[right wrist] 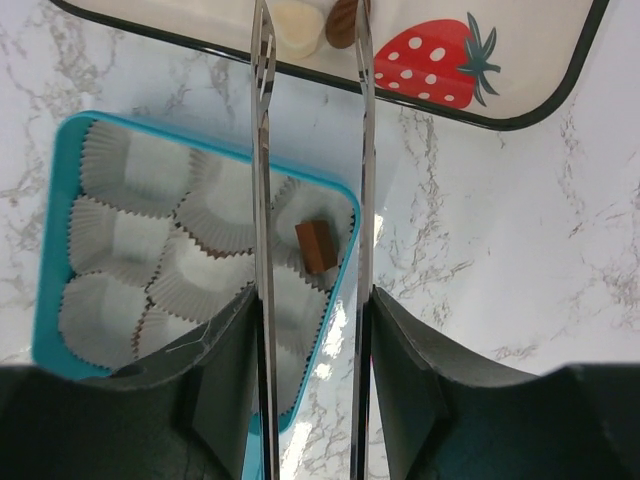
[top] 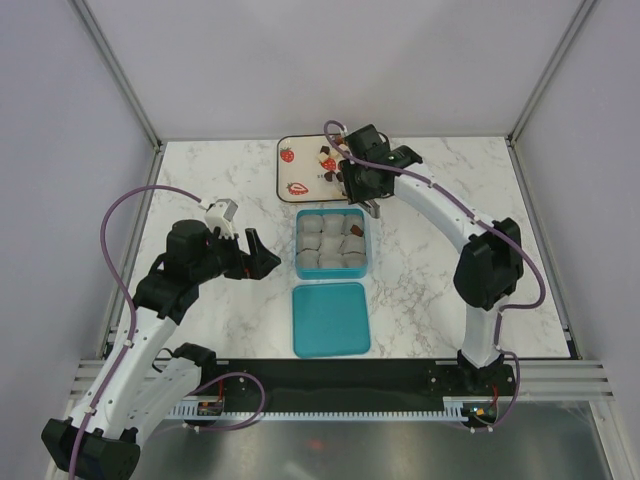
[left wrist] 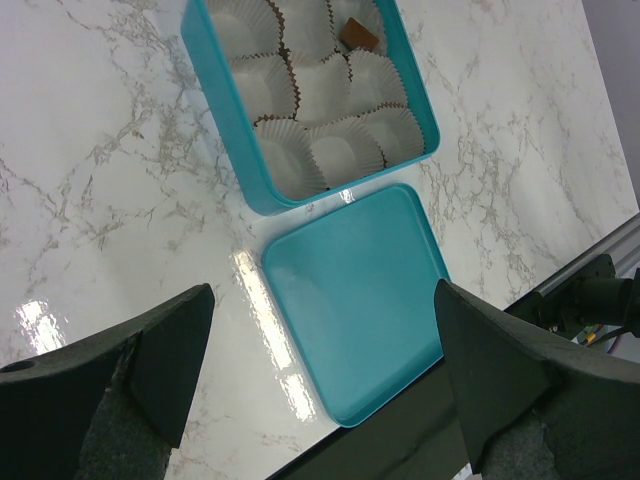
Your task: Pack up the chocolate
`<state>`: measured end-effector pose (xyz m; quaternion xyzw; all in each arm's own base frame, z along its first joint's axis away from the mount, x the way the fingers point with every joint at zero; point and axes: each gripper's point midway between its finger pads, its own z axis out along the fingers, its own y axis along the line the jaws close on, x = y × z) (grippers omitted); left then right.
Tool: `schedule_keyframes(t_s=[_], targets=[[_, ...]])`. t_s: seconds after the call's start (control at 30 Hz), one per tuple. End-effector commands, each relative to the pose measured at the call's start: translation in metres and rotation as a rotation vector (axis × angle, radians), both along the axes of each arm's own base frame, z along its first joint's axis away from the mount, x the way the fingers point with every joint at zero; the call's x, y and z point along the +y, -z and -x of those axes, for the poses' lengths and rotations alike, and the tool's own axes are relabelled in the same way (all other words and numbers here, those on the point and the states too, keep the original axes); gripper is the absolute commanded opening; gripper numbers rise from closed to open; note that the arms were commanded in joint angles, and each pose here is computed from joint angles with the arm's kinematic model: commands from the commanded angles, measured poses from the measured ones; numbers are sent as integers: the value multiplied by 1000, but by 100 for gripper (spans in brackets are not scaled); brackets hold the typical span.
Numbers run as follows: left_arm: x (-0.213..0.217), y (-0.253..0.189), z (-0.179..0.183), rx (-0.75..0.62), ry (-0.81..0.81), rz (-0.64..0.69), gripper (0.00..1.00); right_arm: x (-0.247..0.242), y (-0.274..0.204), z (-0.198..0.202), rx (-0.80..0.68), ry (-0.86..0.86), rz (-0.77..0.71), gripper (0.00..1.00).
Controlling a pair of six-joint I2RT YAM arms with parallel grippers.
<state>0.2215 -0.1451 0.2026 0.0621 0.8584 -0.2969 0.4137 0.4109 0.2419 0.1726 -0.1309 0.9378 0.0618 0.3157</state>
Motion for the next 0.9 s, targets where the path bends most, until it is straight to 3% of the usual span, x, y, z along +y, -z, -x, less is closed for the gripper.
schedule_keyframes(t_s=[0.0, 0.43, 0.87], targets=[[1, -4, -1, -36, 10, -18, 99, -11, 3, -20, -27, 24, 49, 54], [2, -3, -2, -35, 8, -20, 99, -14, 55, -32, 77, 21, 55, 58], [2, -2, -2, -30, 7, -20, 99, -22, 40, -46, 47, 51, 20, 57]])
